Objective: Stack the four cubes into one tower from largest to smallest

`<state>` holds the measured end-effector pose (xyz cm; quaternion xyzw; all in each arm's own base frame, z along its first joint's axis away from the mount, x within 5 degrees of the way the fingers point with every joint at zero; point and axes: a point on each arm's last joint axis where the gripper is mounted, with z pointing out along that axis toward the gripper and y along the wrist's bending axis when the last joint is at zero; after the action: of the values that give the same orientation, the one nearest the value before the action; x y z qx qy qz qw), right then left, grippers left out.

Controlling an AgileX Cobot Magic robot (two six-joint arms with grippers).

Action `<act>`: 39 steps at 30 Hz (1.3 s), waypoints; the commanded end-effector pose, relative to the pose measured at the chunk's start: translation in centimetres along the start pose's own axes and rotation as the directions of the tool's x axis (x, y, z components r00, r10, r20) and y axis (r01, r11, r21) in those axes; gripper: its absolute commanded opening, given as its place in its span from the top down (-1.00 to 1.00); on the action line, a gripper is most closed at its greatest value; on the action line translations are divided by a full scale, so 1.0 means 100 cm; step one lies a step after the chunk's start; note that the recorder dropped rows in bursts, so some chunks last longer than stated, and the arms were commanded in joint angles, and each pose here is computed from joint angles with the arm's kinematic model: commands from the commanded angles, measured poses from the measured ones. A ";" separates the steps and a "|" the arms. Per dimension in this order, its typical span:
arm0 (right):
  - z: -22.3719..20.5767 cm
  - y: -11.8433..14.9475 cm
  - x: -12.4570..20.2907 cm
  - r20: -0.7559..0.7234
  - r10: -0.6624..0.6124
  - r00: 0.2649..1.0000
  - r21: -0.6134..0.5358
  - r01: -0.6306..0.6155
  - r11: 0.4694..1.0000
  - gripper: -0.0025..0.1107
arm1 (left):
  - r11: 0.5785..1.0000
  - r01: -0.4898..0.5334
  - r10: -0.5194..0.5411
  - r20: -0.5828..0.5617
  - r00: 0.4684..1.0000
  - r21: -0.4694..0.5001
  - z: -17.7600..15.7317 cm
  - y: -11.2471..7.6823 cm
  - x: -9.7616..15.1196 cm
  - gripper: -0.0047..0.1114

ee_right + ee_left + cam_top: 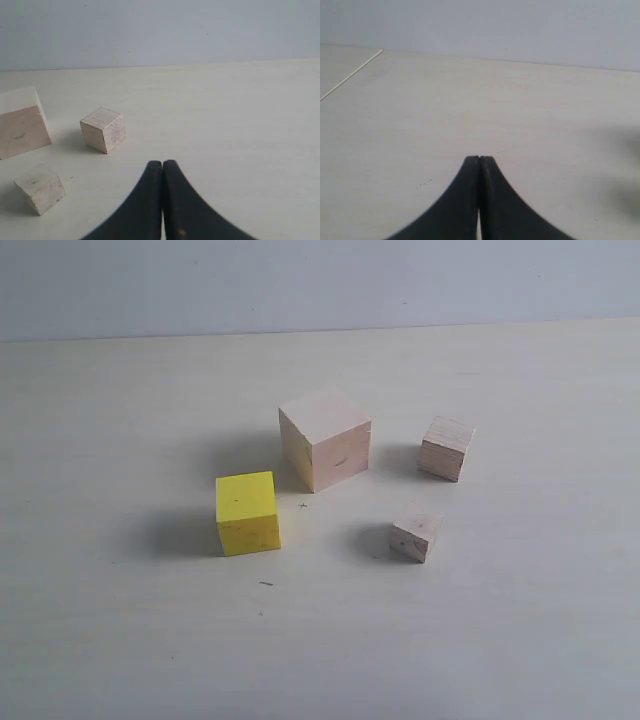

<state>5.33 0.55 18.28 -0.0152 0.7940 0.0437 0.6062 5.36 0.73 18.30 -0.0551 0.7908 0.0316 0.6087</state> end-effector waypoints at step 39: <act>-0.040 0.004 -0.103 0.620 0.054 0.783 -0.040 -0.036 0.999 0.96 | 1.000 -0.006 0.006 0.008 1.000 0.006 0.000 0.000 0.000 0.92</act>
<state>4.12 0.22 27.65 0.0063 0.5253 0.0633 0.8485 5.36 0.73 18.28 -0.0552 0.7913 0.0316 0.6081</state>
